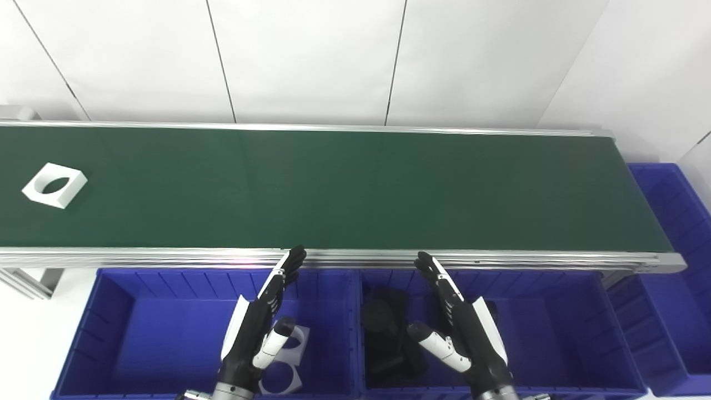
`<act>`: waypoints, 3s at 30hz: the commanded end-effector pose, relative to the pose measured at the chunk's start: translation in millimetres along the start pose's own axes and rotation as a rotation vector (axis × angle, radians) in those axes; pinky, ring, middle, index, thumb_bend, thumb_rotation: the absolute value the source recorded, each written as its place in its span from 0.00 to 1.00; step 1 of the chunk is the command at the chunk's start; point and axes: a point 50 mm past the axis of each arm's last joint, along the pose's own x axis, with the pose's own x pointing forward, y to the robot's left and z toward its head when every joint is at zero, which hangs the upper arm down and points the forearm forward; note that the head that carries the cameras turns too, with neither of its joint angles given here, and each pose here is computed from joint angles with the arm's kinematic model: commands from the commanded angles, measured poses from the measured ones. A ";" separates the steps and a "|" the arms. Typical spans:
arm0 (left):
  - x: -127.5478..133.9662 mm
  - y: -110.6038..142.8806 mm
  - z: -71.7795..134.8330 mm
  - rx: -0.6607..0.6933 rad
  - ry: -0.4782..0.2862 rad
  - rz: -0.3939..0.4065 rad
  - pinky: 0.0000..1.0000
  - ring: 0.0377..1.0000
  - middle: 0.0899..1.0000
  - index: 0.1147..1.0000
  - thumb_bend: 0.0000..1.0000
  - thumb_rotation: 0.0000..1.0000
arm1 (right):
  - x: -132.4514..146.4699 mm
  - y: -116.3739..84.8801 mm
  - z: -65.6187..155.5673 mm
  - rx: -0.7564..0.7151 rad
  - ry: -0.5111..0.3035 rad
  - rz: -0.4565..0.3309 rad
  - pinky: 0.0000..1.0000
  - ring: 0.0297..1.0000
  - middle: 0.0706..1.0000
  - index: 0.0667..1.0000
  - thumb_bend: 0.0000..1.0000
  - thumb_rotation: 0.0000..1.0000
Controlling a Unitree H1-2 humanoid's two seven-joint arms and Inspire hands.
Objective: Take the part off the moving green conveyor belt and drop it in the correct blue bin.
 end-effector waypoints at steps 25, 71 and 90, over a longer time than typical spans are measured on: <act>2.0 -0.5 5.8 -0.001 -0.053 0.015 0.94 0.94 0.93 0.92 0.77 1.00 | -1.3 0.4 8.1 0.105 -0.008 -0.015 1.00 0.98 0.95 0.95 0.66 1.00; 12.6 -4.3 28.5 -0.033 -0.149 0.091 0.87 0.89 0.90 0.88 0.82 0.94 | 0.8 -11.4 -8.5 0.071 0.015 0.012 1.00 1.00 0.98 0.98 0.57 1.00; 94.5 72.7 115.7 0.335 -0.385 0.110 0.88 0.92 0.94 0.94 0.76 0.86 | 8.1 -16.3 -15.4 0.087 0.001 -0.001 1.00 1.00 0.99 0.99 0.58 1.00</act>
